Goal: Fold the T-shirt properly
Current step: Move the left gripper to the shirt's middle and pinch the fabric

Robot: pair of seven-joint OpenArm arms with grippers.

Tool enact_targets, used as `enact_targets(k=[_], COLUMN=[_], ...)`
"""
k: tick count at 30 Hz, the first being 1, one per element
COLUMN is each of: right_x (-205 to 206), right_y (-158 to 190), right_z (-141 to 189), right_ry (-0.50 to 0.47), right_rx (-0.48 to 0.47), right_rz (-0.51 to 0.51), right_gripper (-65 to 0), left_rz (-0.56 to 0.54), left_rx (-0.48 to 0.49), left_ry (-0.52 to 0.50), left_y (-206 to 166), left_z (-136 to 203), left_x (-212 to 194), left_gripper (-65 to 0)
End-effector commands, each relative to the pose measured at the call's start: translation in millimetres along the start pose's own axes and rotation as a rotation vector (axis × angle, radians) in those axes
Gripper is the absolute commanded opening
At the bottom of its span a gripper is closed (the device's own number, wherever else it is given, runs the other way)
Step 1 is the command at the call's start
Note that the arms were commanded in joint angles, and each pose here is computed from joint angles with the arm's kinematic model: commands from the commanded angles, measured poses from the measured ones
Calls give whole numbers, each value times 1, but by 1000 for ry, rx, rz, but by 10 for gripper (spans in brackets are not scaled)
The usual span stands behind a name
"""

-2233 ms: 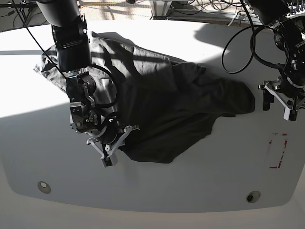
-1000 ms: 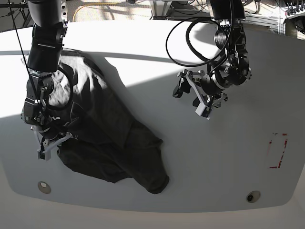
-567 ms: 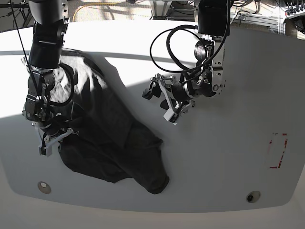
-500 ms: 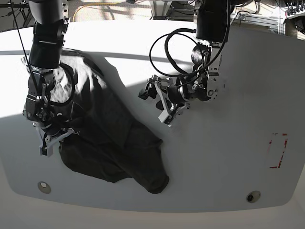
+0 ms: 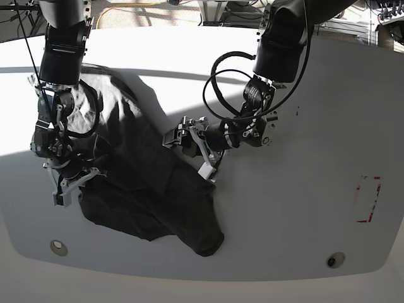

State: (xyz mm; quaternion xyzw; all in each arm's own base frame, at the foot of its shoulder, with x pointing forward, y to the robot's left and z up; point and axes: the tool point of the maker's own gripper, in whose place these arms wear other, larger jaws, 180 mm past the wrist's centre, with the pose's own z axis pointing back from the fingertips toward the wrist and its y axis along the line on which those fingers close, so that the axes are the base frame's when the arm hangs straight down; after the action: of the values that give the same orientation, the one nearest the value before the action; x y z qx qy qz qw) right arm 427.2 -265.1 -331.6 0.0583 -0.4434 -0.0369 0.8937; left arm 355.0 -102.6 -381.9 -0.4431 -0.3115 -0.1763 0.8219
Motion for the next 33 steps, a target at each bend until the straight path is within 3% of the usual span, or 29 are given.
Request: enact_targets(k=[1, 6, 16, 19, 21, 24, 26, 33], right_x=[28, 27, 24, 19, 19, 18, 17, 18], right_y=[-2, -2, 2, 2, 2, 1, 1, 1], right_z=[7, 6, 12, 12, 12, 12, 12, 12], right_ry=[-73, -70, -78, -68, -68, -67, -65, -66], right_rx=[2, 2, 6, 6, 6, 5, 5, 4], right_rz=[18, 17, 33, 34, 34, 33, 33, 32], right_gripper=[-650, -650, -650, -650, -650, -650, -650, -650], left_rz=[47, 128, 135, 130, 125, 131, 127, 135], left_rx=[-22, 27, 16, -10, -20, -28, -26, -38], left_ry=[-94, -117, -111, -98, -85, -78, -71, -34], left_y=[-6, 3, -9, -19, -23, -26, -26, -32], left_z=[-8, -21, -41, -45, -48, -49, -49, -49], left_x=[29, 35, 38, 35, 31, 28, 26, 7], left_gripper=[-206, -206, -210, -287, -382, -586, -650, -650])
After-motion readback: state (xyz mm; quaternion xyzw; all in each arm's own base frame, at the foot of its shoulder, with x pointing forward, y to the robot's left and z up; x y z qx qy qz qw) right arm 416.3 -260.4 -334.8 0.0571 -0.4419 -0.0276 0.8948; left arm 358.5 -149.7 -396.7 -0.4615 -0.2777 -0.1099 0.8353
